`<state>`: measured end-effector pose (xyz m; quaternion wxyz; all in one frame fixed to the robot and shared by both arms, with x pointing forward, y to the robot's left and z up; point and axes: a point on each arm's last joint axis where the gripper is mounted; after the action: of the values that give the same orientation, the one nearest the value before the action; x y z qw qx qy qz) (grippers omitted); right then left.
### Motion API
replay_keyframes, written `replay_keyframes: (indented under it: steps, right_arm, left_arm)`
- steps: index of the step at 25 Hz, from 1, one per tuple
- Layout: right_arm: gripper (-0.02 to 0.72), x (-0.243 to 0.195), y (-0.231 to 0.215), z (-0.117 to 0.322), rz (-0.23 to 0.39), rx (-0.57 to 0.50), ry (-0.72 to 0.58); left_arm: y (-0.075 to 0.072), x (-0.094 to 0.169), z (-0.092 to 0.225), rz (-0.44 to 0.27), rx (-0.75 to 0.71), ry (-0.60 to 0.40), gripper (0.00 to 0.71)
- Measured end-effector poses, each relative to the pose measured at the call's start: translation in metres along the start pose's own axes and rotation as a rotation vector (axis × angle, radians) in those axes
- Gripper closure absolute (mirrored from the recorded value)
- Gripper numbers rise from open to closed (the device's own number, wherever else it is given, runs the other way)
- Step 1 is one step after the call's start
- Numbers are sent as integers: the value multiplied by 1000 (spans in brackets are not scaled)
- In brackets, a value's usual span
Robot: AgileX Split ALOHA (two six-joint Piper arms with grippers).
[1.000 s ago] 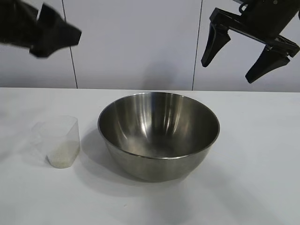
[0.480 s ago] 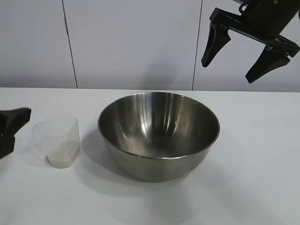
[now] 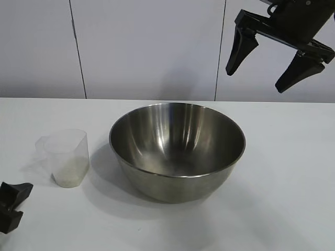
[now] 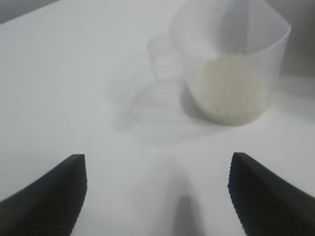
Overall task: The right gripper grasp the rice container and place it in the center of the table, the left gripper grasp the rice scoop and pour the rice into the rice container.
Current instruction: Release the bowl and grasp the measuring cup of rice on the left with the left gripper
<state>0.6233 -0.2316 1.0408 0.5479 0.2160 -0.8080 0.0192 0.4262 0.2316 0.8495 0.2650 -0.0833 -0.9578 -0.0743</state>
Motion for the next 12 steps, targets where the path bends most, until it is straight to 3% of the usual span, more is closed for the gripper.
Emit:
replay_keyframes:
  steps: [12]
  right_arm:
    - [9, 0, 0, 1, 2, 3, 6]
  left_arm:
    - [5, -31, -6, -107, 61, -21, 140]
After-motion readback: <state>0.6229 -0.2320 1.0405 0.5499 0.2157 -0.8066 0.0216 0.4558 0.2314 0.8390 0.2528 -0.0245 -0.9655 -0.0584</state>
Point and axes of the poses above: a point on each arm's last joint axis where the gripper is mounted, x pointing back along that axis away from the gripper, y along the wrist's bending axis when the last joint is at zero, z = x × y, and after that the axes turned 15 degrees about x, right-handed
